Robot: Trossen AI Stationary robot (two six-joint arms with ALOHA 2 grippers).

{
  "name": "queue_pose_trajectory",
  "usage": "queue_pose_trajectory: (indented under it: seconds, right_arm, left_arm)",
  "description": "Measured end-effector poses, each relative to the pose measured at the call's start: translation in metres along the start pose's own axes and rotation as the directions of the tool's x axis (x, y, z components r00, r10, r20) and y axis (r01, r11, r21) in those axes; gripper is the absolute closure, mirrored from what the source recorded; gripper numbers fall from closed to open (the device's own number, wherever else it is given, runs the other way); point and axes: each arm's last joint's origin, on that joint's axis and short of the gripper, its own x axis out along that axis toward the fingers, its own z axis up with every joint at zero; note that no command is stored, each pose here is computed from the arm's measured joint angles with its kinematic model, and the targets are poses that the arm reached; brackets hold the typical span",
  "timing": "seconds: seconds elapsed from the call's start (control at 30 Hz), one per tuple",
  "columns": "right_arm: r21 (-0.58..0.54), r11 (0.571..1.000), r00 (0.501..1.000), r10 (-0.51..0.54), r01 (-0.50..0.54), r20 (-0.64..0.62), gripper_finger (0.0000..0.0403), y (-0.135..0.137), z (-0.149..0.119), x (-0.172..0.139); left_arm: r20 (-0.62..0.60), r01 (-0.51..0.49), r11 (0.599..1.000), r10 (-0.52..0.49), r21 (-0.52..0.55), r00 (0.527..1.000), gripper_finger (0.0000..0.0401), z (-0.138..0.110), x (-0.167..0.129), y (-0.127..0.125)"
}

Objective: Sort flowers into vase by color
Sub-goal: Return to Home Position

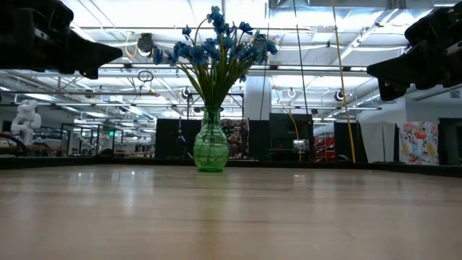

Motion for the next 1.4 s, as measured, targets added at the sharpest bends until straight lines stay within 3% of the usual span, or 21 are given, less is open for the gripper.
queue_pose_trajectory:
  seconds: [0.3,0.7,1.0,1.4]
  right_arm:
    - [0.002,1.0,1.0,0.0,0.0,0.0,0.0403,0.0,0.0,0.0]
    - [0.002,1.0,1.0,0.0,0.0,0.001,0.0403,0.0,0.0,0.0]
    - [0.002,1.0,1.0,0.0,0.0,0.0,0.0403,0.0,0.0,0.0]
    - [0.002,1.0,1.0,0.0,0.0,0.0,0.0403,0.0,0.0,0.0]
  left_arm:
    - [-0.165,-0.036,0.997,0.025,-0.067,0.986,0.0401,-0.016,-0.001,0.004]
    - [-0.155,-0.061,0.998,0.057,-0.025,0.986,0.0401,-0.015,-0.001,0.006]
    - [-0.05,-0.033,0.999,0.033,-0.013,0.998,0.0401,-0.007,-0.007,0.006]
    - [-0.073,-0.019,1.0,0.018,-0.012,0.997,0.0401,-0.009,-0.006,0.006]
